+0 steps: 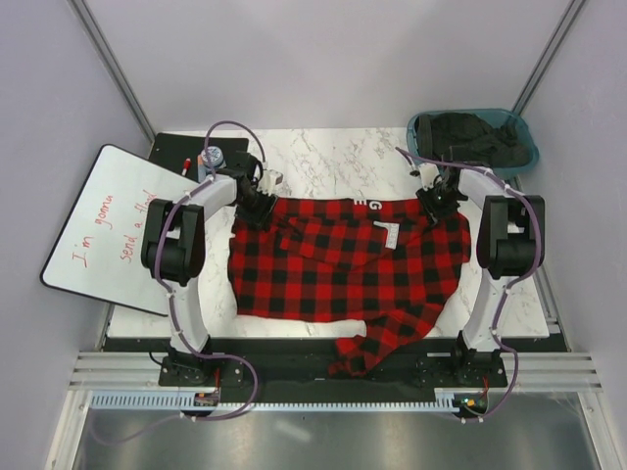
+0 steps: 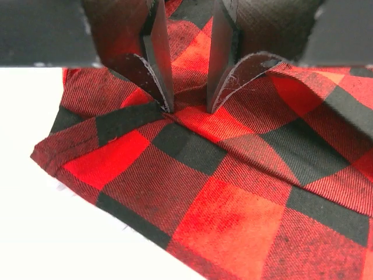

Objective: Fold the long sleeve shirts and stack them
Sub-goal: Fold the shirt

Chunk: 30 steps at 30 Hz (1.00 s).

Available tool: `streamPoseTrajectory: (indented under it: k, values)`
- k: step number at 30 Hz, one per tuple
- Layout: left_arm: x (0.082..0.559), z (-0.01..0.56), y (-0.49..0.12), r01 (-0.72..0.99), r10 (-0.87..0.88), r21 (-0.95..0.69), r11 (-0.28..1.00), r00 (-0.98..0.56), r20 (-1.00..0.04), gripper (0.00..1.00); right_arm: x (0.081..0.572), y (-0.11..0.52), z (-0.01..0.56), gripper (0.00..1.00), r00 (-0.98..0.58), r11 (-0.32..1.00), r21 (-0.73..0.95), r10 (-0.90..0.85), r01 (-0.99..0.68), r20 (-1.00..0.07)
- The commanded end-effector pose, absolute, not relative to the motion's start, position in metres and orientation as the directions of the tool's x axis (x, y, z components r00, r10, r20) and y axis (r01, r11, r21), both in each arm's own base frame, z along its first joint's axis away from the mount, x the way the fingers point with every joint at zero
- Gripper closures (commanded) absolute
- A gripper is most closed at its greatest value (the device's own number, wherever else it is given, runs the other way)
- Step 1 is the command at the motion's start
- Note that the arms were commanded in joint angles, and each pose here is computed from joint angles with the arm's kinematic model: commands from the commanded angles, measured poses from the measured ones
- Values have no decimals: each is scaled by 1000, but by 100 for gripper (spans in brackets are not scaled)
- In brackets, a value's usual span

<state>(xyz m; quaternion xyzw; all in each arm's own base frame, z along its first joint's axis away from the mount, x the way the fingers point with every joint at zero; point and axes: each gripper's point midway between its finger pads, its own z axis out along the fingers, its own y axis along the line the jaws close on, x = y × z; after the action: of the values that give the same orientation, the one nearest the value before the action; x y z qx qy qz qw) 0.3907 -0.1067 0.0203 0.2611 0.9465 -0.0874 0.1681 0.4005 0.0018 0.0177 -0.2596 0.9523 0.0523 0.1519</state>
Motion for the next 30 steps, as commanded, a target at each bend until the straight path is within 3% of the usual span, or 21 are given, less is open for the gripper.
streamPoseTrajectory:
  k: [1, 5, 7, 8, 11, 13, 18, 22, 23, 25, 30]
  values:
    - [442, 16, -101, 531, 489, 12, 847, -770, -410, 45, 453, -15, 8, 63, -815, 888, -67, -446, -455, -369]
    - [457, 36, -103, 537, 483, 12, 843, -748, -455, 44, 474, -9, 43, 59, -788, 886, -60, -438, -459, -433]
    - [452, 71, -110, 579, 493, 1, 816, -694, -525, 40, 462, 1, 72, 54, -770, 869, -15, -447, -495, -455]
    - [446, 82, -115, 600, 494, -17, 800, -674, -549, 38, 452, 1, 79, 46, -755, 852, -11, -470, -523, -457]
    - [394, 109, -128, 700, 525, -90, 708, -609, -595, 32, 406, 8, 113, 34, -676, 768, 4, -561, -641, -477]
    - [364, 135, -130, 782, 572, -61, 621, -505, -646, 30, 368, 10, 133, 32, -619, 703, 1, -626, -712, -474]
    - [275, 122, -129, 864, 628, -129, 486, -448, -636, 30, 264, 15, 107, 33, -534, 541, 94, -760, -836, -370]
    - [216, 131, -158, 923, 596, -228, 309, -375, -710, 32, 223, 20, 78, 37, -562, 536, 174, -766, -826, -312]
    - [189, 135, -177, 959, 603, -203, 200, -284, -745, 31, 214, 23, 69, 39, -574, 540, 195, -760, -819, -304]
    - [182, 138, -205, 988, 610, -86, 131, -148, -779, 29, 218, 28, 62, 41, -603, 567, 207, -732, -797, -319]
    - [104, 146, -277, 962, 579, 134, -239, 251, -775, 26, 234, 36, 54, 47, -669, 605, 285, -678, -743, -305]
